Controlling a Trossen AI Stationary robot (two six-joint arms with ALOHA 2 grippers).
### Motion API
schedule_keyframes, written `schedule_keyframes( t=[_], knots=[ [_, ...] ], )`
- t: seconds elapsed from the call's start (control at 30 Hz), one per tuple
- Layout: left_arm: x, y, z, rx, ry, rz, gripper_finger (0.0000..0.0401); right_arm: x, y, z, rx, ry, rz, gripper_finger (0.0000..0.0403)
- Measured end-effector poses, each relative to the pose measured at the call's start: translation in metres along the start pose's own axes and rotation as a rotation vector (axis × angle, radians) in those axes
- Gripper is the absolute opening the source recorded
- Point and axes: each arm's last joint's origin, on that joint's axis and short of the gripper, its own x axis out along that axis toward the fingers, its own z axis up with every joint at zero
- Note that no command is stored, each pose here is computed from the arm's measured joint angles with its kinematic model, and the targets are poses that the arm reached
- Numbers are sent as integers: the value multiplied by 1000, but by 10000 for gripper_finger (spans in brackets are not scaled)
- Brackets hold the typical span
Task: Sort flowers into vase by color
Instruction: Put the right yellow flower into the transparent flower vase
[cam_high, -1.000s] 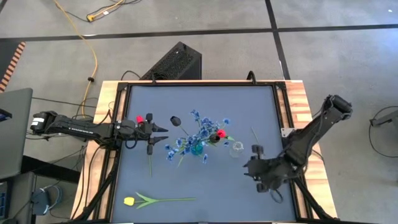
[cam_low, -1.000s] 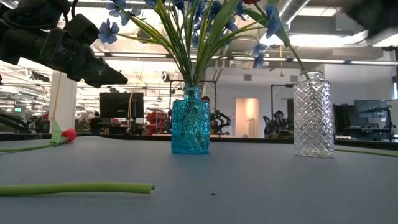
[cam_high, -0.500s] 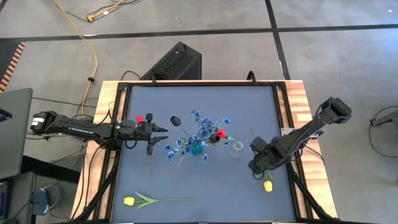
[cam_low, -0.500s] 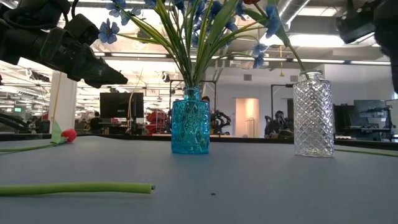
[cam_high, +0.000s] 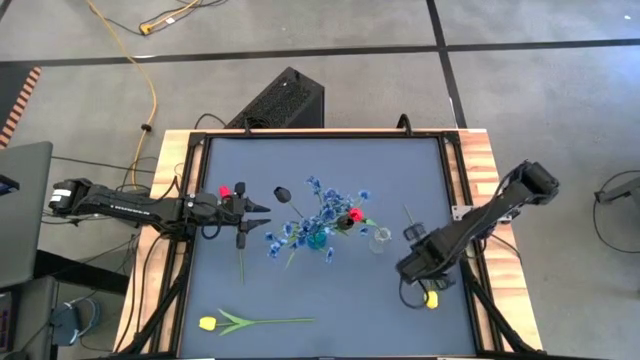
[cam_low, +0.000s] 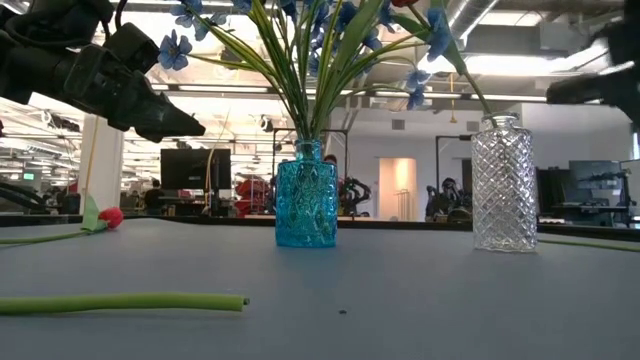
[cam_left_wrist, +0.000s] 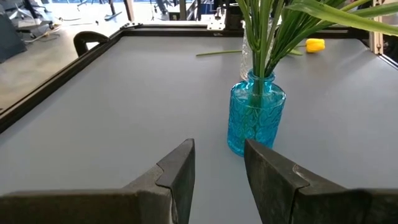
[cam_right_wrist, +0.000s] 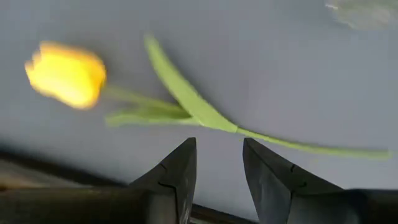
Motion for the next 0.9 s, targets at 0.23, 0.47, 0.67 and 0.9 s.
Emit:
schedule_keyframes(
  t=[0.23, 0.47, 0.67, 0.9],
  knots=[
    [0, 0, 0, 2, 0, 0, 128, 34, 13, 17, -711, 219, -2, 157],
    [0, 0, 0, 0, -2, 0, 128, 70, 5, 28, -870, 465, -24, 154],
    [0, 0, 0, -8, -3, 4, 128, 92, 0, 35, -840, 533, 41, 132],
    [0, 0, 0, -8, -1, 4, 128, 100, 7, 43, -893, 455, 64, 87]
  ],
)
